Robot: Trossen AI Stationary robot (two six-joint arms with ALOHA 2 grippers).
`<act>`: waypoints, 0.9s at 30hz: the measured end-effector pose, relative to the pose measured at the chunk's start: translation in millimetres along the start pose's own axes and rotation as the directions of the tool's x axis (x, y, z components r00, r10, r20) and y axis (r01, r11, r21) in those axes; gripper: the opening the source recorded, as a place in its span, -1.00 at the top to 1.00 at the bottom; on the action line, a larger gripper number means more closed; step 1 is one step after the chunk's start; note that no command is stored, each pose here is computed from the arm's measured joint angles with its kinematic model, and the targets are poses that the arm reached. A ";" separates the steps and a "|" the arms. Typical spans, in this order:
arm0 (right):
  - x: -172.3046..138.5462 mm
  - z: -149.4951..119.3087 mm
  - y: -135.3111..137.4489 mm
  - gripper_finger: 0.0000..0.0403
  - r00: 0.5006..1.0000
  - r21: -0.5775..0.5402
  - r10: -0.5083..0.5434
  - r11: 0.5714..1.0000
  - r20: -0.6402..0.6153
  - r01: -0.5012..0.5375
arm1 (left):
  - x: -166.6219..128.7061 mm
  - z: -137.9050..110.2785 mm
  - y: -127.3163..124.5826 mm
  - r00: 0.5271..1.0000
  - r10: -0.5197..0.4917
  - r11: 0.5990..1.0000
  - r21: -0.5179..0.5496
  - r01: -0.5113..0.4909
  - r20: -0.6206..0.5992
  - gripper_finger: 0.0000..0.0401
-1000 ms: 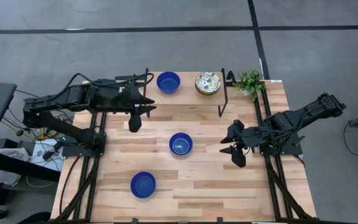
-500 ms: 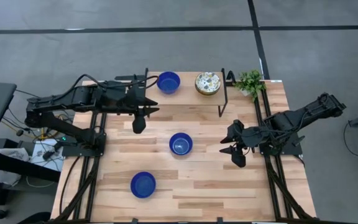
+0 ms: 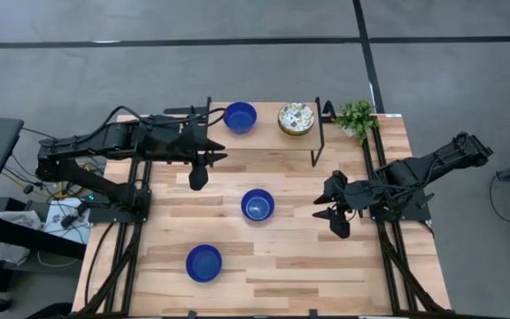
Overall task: Pick & Place Mini bowls
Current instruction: Stack the bottom blue bowl on top of the other blue bowl on the shelf
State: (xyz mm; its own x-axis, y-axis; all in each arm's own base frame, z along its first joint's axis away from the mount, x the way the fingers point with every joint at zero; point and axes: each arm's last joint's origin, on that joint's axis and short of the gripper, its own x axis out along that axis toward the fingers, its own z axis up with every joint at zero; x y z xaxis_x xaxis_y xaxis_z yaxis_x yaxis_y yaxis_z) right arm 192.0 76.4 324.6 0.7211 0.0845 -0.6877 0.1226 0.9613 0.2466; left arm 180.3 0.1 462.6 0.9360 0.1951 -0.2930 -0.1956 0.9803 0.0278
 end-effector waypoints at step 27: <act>-0.8 10.7 6.3 0.13 0.992 -0.053 0.064 0.997 0.109 -0.059 | 2.0 -7.6 -36.9 0.945 -0.315 0.949 -0.048 0.312 -0.089 0.54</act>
State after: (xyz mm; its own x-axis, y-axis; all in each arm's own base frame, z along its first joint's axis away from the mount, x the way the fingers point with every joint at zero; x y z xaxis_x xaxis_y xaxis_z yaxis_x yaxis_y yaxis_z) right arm 199.5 79.6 334.0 0.7975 0.1168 -0.5920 0.0441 0.9672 0.2503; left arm 187.2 -35.9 453.7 0.9199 -0.1277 -0.3707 0.0926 0.9895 -0.1109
